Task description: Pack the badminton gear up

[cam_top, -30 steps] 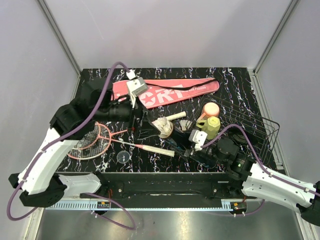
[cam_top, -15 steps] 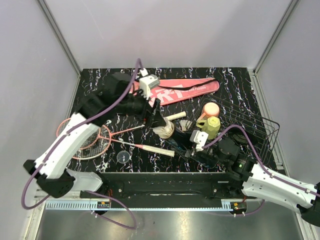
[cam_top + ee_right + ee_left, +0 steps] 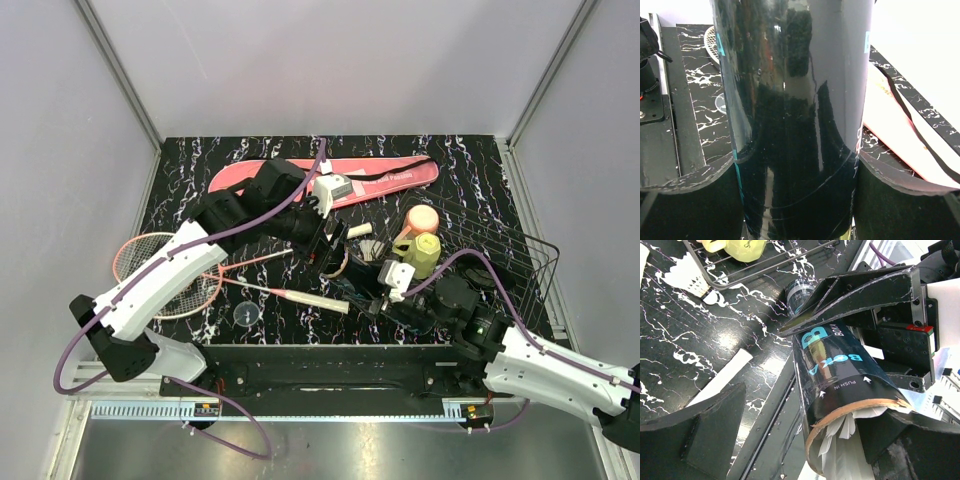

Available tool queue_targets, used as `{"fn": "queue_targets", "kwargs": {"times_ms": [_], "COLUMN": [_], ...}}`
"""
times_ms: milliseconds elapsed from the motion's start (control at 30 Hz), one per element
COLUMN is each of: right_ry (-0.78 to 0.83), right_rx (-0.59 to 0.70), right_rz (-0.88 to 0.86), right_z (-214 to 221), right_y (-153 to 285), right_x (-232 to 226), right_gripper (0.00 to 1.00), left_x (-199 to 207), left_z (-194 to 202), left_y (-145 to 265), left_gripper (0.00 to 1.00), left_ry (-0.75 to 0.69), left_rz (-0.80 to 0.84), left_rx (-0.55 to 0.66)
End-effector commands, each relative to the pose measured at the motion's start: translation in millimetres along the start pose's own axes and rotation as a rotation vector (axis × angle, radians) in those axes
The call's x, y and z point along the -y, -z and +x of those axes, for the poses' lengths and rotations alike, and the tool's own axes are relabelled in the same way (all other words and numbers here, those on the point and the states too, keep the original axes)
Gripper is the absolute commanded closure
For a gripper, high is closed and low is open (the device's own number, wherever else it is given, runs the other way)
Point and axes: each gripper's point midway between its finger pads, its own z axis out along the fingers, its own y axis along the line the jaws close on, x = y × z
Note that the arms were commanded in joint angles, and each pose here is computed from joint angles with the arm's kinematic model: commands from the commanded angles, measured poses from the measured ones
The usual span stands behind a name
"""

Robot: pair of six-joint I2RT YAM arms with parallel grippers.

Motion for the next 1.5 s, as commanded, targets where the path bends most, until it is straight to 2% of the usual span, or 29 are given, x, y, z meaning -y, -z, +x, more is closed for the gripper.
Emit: {"fn": "queue_targets", "kwargs": {"times_ms": [0,100,200,333,467,533,633,767,933,1033,1100,1200,1233,1300,1333,1367,1400,1467], "right_ry": [0.046,0.054,0.032,-0.005,0.026,0.039,0.029,0.006,0.007,-0.021,-0.053,-0.091,-0.091,-0.077,-0.075,-0.070,-0.062,-0.053], "right_rx": [0.072,0.099,0.171,0.282,0.226,0.166,0.125,0.076,0.036,0.039,0.048,0.105,0.144,0.167,0.177,0.185,0.191,0.205], "right_rz": [0.028,0.012,0.005,0.000,0.012,0.014,0.039,0.059,0.068,0.129,0.218,0.314,0.330,0.346,0.350,0.356,0.354,0.355], "right_z": [-28,-43,-58,-81,-68,-55,-41,-20,-7,-11,-13,-28,-38,-44,-48,-53,-56,-59], "right_y": [-6,-7,-3,5,-1,-4,-2,4,6,9,15,30,35,39,41,43,44,47], "right_x": [10,10,8,6,9,9,12,11,11,22,36,52,55,59,60,62,62,63], "right_gripper": [0.59,0.59,0.59,0.59,0.59,0.59,0.59,0.59,0.59,0.59,0.59,0.61,0.61,0.61,0.61,0.61,0.61,0.61], "left_x": [12,7,-1,-4,2,2,1,16,27,2,-40,-90,-105,-124,-134,-130,-138,-144], "left_z": [-3,5,4,-11,-20,-26,-41,-60,-68,-74,-76,-56,-52,-36,-41,-41,-51,-51], "left_y": [-2,-14,-22,-20,-9,2,34,96,118,132,145,125,104,72,52,34,20,-17], "left_gripper": [0.09,0.08,0.09,0.13,0.14,0.11,0.01,0.01,0.01,0.01,0.03,0.04,0.05,0.13,0.17,0.19,0.24,0.27], "left_ry": [-0.018,0.004,0.012,-0.005,-0.029,-0.052,-0.084,-0.116,-0.120,-0.050,0.073,0.279,0.363,0.454,0.493,0.500,0.476,0.450], "left_rz": [0.031,0.041,0.012,-0.012,-0.004,-0.032,-0.100,-0.112,-0.063,-0.204,-0.408,-0.536,-0.540,-0.486,-0.445,-0.351,-0.290,-0.160], "left_rx": [0.021,-0.017,-0.003,0.126,0.189,0.205,0.305,0.503,0.597,0.659,0.707,0.615,0.567,0.479,0.472,0.438,0.473,0.425]}}
